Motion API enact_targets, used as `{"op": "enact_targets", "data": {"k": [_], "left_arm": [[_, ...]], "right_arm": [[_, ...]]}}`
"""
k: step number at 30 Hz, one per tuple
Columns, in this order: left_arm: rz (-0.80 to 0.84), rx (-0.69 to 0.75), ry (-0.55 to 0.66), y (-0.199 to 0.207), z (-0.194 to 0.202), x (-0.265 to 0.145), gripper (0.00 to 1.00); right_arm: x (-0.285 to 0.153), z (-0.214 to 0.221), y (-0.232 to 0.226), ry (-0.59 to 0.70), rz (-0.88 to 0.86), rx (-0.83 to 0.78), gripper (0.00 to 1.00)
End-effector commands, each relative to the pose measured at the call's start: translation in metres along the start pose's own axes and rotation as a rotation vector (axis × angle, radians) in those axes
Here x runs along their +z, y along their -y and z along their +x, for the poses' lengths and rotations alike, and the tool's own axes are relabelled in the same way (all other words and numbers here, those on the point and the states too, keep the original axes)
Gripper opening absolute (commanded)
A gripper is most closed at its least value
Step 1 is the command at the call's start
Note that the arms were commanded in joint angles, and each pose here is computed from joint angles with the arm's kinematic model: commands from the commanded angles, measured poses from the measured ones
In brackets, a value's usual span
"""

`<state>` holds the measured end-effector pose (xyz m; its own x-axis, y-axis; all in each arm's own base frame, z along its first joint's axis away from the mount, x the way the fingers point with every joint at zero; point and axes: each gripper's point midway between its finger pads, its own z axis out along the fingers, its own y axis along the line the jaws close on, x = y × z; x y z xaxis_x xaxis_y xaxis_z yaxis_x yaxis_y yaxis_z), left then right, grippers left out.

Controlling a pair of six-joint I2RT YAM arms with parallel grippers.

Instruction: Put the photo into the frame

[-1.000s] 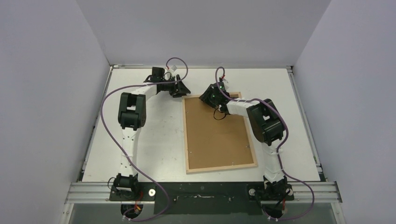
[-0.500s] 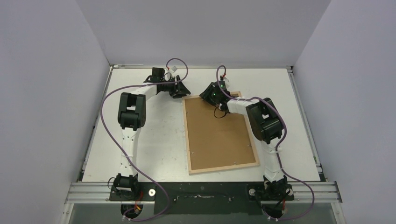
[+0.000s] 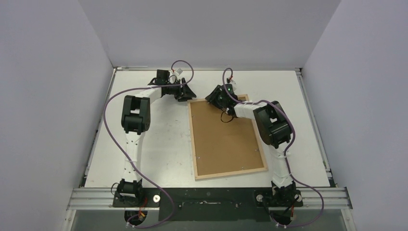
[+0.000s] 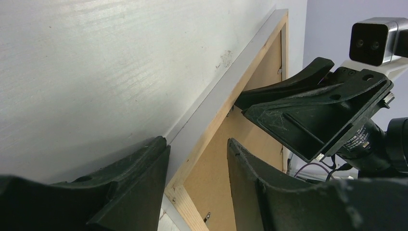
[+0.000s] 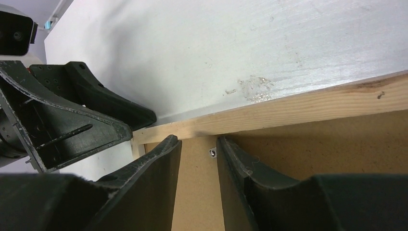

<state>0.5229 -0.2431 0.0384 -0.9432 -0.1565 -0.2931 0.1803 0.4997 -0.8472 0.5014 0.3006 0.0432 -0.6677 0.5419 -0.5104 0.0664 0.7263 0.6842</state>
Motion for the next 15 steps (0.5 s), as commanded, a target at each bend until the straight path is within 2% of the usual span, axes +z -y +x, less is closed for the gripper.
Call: {"op": "enact_targets", "data": {"k": [1, 8, 15], "left_arm": [[-0.021, -0.047, -0.027, -0.004, 0.007, -0.001, 0.46], [-0.038, -0.059, -0.005, -0.009, 0.002, -0.005, 0.46], [-0.04, -0.067, -0.002, -0.012, 0.002, -0.004, 0.45]], "right_arm": [[-0.02, -0.004, 0.007, 0.019, 0.046, -0.043, 0.36], [-0.03, -0.013, 0.003, 0.053, 0.05, -0.044, 0.35], [-0.023, 0.007, -0.007, -0.015, -0.015, 0.01, 0.36]]}}
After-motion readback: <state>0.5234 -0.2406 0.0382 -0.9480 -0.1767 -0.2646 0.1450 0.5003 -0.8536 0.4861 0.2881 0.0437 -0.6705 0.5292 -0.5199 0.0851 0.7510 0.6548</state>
